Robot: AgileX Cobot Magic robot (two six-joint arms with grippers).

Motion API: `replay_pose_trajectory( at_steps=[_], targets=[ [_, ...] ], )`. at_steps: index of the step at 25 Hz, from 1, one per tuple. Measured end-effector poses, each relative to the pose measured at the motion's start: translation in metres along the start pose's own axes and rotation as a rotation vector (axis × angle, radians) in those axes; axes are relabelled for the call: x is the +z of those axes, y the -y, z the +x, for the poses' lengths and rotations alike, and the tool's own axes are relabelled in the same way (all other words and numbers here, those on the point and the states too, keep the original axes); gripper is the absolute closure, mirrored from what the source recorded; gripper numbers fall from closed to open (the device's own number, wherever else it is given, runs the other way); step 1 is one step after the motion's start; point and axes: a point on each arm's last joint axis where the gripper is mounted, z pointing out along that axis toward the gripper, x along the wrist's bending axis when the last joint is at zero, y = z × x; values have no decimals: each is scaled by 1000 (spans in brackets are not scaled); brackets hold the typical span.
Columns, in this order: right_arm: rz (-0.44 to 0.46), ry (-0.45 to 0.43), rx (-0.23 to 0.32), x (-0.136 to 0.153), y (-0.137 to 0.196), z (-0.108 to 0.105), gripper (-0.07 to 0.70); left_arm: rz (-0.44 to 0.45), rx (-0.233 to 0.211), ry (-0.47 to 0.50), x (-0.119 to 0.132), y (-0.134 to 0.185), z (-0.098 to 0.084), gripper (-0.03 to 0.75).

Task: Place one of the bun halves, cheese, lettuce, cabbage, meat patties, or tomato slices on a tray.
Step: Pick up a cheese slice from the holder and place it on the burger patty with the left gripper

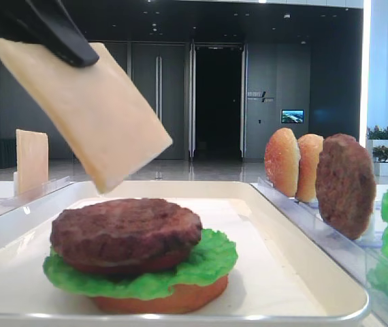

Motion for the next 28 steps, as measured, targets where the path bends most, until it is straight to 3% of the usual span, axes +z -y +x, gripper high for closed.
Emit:
replay_pose_trajectory(
  at_steps=[4,9,16,22,28],
  targets=[
    [0,0,0,0,0,0,128,-15,38,11,4,4,4,694],
    [0,0,0,0,0,0,128,-11,55,13,10,3,9,694],
    [0,0,0,0,0,0,128,20,49,31,26,3,20,694],
    [0,0,0,0,0,0,128,7,82,73,29,1,19,694],
    [0,0,0,0,0,0,128,32,63,65,35,3,25,694]
  ],
)
